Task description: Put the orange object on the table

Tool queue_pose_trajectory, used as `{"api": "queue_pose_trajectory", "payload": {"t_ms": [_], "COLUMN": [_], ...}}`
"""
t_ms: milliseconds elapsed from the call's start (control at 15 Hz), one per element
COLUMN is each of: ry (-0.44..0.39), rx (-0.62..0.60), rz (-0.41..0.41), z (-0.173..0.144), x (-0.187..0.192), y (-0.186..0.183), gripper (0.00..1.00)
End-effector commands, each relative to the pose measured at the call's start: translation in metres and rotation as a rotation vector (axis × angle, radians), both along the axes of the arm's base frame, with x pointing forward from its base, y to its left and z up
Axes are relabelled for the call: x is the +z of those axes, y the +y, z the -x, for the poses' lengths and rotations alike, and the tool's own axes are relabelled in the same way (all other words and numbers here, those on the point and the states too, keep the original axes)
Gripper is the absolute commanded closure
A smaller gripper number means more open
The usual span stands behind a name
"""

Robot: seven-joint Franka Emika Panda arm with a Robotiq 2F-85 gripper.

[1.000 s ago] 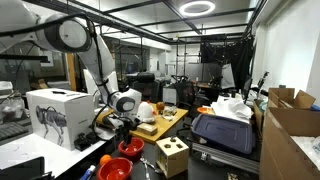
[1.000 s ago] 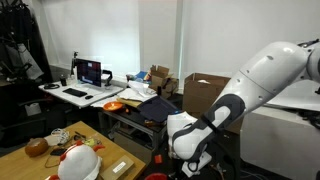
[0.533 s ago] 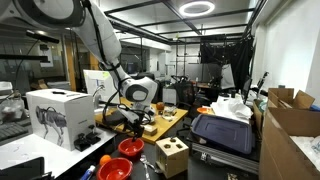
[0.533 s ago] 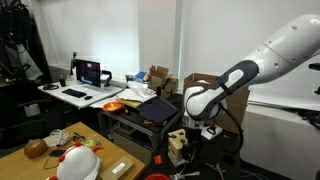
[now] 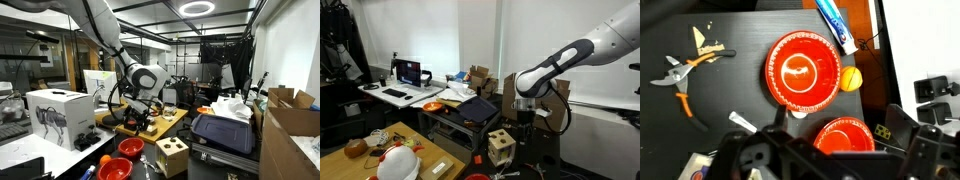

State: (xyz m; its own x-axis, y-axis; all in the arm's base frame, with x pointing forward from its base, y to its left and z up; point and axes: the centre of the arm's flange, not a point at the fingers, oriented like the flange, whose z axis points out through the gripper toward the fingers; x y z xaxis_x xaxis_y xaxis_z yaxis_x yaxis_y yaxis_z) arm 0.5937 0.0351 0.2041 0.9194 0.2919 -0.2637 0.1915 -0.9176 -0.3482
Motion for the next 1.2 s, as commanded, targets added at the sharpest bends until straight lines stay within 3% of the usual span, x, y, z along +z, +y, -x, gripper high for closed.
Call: {"api": "queue_pose_trajectory", "payload": {"t_ms": [0,267,467,733,1133], "ry": [-0.008,-0.032,-0.050,-0.049,-0.045], "rx": [-0.045,-0.208,-0.339,-0.465,-0.512], "rz": [0.007,0.075,0.087,0.106,0.143], "z": [0.018,0.025,0.038,0.056,0.085], "x": [0.036,0.066,0.088,0.111,0.116], "y": [-0.045,-0.089,-0.101,-0.099,-0.078], "gripper": [0.00,0.00,0.00,0.00,0.00]}}
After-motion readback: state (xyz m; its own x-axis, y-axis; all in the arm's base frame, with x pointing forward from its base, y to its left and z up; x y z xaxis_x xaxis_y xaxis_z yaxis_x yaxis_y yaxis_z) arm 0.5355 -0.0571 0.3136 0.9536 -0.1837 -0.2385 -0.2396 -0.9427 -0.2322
